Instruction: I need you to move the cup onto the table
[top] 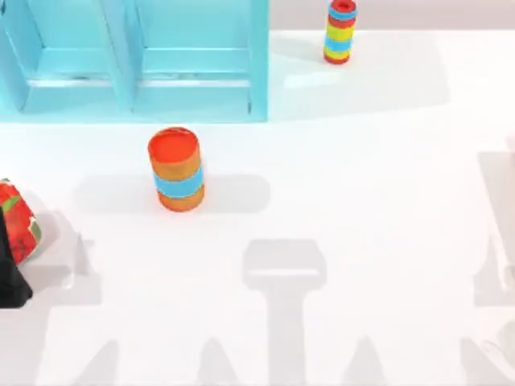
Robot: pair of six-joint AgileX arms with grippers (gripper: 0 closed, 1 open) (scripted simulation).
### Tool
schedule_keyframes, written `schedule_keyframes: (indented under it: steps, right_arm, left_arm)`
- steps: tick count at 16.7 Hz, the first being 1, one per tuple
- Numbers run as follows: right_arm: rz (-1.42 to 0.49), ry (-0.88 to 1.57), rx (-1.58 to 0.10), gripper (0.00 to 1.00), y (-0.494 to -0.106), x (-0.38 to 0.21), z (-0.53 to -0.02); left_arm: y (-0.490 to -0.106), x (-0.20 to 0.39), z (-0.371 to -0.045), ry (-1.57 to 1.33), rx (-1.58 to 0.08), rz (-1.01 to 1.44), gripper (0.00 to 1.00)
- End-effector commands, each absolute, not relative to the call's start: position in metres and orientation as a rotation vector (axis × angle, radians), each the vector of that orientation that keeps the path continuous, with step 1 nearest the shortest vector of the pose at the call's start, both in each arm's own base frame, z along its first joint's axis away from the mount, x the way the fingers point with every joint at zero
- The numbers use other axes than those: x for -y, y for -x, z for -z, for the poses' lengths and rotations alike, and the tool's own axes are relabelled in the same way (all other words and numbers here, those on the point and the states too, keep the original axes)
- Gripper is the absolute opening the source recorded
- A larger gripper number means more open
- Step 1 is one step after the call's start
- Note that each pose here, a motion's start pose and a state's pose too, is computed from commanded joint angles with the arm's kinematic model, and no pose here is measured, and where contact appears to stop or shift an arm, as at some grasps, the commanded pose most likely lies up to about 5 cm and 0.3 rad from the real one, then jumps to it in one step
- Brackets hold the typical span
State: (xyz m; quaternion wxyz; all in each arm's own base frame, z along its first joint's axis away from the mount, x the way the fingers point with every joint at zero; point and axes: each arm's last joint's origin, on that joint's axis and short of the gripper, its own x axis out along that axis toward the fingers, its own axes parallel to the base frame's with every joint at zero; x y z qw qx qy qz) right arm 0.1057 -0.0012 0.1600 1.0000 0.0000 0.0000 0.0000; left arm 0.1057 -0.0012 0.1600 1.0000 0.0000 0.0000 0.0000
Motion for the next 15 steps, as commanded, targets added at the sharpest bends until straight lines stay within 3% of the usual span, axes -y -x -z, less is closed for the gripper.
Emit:
schedule_keyframes:
  steps: [4,8,11,15]
  right_arm:
    - [0.025,0.024,-0.033,1.0,-0.106,0.004,-0.166]
    - [0.122,0.124,-0.232,1.0,-0.109,0.016,-0.196]
    - [0.186,0.186,-0.521,1.0,-0.122,0.032,-0.222]
    - [0.185,0.168,-1.032,1.0,-0.157,0.071,-0.237]
  left_arm:
    - [-0.106,0.001,-0.16,0.0,0.0,0.0,1.0]
    - [-0.106,0.001,-0.16,0.0,0.0,0.0,1.0]
    - [-0.106,0.001,-0.16,0.0,0.0,0.0,1.0]
    - [-0.106,0.001,-0.16,0.0,0.0,0.0,1.0]
